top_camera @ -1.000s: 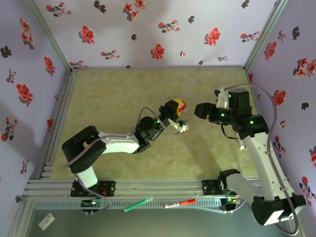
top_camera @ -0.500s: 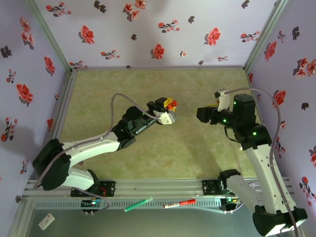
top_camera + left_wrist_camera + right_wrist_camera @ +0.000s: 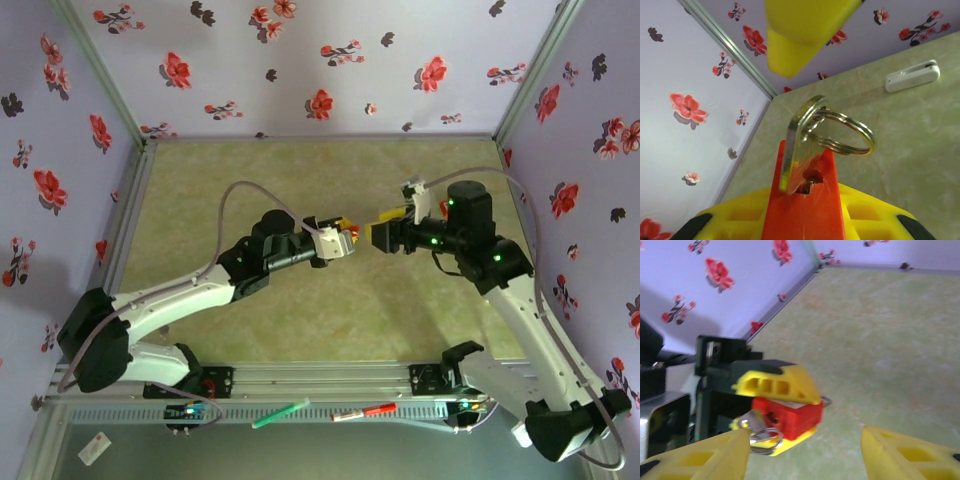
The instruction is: Unlock with the key
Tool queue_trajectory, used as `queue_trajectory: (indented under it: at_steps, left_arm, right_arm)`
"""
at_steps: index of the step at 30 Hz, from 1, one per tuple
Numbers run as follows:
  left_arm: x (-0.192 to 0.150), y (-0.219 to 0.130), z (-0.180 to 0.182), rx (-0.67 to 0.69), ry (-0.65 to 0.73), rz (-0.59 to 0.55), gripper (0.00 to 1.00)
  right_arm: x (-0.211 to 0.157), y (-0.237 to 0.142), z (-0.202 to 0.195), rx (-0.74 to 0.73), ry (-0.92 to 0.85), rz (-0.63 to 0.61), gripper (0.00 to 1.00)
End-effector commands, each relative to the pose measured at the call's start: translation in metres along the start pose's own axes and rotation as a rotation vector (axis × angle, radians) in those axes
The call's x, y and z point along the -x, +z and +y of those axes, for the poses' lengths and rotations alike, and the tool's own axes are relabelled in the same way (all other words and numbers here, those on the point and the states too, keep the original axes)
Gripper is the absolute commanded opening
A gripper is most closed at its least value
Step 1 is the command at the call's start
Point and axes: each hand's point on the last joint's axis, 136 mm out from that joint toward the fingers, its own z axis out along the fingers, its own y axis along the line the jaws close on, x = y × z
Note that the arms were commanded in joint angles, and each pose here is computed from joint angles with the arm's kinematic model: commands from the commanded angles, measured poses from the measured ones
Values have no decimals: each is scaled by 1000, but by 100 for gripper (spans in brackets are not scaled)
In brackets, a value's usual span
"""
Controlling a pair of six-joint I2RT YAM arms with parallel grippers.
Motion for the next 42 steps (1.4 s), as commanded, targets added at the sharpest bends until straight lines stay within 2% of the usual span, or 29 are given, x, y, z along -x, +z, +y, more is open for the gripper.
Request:
queue_trajectory:
  at_steps: [1, 12, 21, 29, 32, 35, 42]
  left_arm:
    - [18, -1, 6, -30, -44, -44, 0]
    - [14, 3, 5, -49, -60, -24, 0]
    - [12, 8, 6, -51, -66, -18, 0]
    - [10, 10, 5, -58, -61, -8, 0]
    - [8, 12, 9, -35, -59, 2, 0]
    - [6, 14, 16, 8, -62, 5, 0]
    - [2, 17, 31, 77, -101, -1, 0]
  right_arm:
    - [-1, -1, 13, 45, -42, 27, 61]
    - [-4, 11, 16, 10, -56, 54, 57]
    - [-9, 21, 6, -37, -25, 81, 44]
    - [-1, 26, 4, -55, 17, 67, 28]
    - [0, 28, 2, -68, 66, 81, 18]
    - [0, 33, -1, -82, 143, 98, 13]
    - [-2, 36, -10, -133, 293, 110, 14]
